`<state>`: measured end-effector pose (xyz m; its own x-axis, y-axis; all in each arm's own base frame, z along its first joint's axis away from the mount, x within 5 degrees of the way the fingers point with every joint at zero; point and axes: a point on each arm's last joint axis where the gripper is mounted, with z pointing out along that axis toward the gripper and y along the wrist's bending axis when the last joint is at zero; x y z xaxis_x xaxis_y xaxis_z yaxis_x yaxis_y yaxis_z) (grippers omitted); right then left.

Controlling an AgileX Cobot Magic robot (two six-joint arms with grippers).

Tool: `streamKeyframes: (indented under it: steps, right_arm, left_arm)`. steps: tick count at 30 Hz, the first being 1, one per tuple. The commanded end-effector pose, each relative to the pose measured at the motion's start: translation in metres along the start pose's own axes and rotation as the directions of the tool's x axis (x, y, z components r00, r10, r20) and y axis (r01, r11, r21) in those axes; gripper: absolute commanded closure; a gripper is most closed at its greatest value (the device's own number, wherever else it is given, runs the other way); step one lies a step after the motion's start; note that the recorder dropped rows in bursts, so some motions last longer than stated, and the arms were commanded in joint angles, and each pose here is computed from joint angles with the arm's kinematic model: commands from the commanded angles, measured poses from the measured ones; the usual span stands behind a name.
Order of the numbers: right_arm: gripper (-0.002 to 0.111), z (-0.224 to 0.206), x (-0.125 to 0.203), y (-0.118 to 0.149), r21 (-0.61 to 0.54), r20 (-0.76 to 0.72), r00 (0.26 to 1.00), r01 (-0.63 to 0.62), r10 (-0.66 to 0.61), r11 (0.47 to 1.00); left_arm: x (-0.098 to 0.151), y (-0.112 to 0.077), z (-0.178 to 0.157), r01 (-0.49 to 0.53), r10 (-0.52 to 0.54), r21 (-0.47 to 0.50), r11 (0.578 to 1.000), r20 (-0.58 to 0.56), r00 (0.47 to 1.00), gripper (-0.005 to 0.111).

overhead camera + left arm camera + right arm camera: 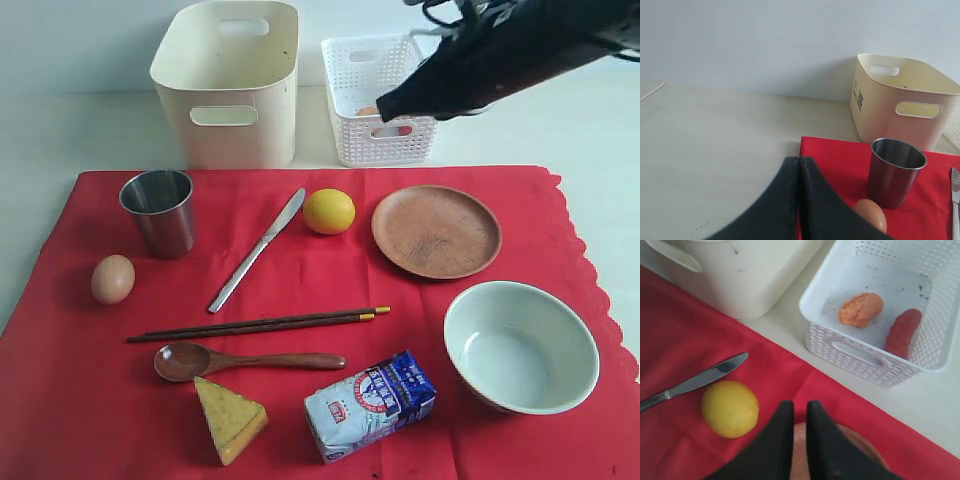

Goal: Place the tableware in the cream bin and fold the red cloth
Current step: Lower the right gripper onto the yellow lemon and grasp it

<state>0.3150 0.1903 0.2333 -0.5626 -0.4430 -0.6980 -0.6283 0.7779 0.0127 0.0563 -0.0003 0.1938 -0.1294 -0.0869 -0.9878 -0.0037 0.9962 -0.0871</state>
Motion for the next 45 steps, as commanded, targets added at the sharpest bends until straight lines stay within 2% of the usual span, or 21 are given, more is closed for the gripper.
streamKeyframes:
  steps: [1,5,8,11,16,26,35,38,45]
  right_arm:
    - [0.070,0.006,0.008,0.023,0.027,0.070,0.989,0.128,-0.130,0.991]
    - [0.038,0.017,0.014,0.037,0.005,0.056,0.985,0.165,-0.165,0.986]
    - [0.024,0.035,0.024,0.048,-0.021,0.017,0.975,0.223,-0.223,0.975]
    - [0.017,0.055,0.034,0.057,-0.025,0.007,0.965,0.262,-0.262,0.965]
    - [0.013,0.082,0.045,0.058,-0.005,0.006,0.964,0.267,-0.266,0.964]
    - [0.014,0.120,0.055,0.059,-0.022,-0.052,0.962,0.266,-0.267,0.964]
    - [0.017,0.133,0.061,0.059,-0.027,-0.074,0.960,0.268,-0.269,0.963]
    - [0.029,0.133,0.061,0.059,-0.027,-0.074,0.960,0.268,-0.269,0.963]
    - [0.069,0.133,0.060,0.058,-0.024,-0.069,0.961,0.268,-0.269,0.963]
  left_arm:
    - [-0.001,0.000,-0.001,0.005,-0.005,0.001,1.000,0.010,1.000,0.104]
    - [-0.001,0.000,-0.001,0.005,-0.005,0.001,1.000,0.010,1.000,0.104]
    - [-0.001,0.000,-0.001,0.005,-0.005,0.001,1.000,0.010,1.000,0.104]
    - [-0.001,0.000,-0.001,0.005,-0.005,0.001,1.000,0.010,1.000,0.104]
    - [-0.001,0.000,-0.001,0.005,-0.005,0.001,1.000,0.010,1.000,0.104]
    - [-0.001,0.000,-0.001,0.005,-0.005,0.001,1.000,0.010,1.000,0.104]
    - [-0.001,0.000,-0.001,0.005,-0.005,0.001,1.000,0.010,1.000,0.104]
    - [-0.001,0.000,-0.001,0.005,-0.005,0.001,1.000,0.010,1.000,0.104]
    - [-0.001,0.000,-0.001,0.005,-0.005,0.001,1.000,0.010,1.000,0.104]
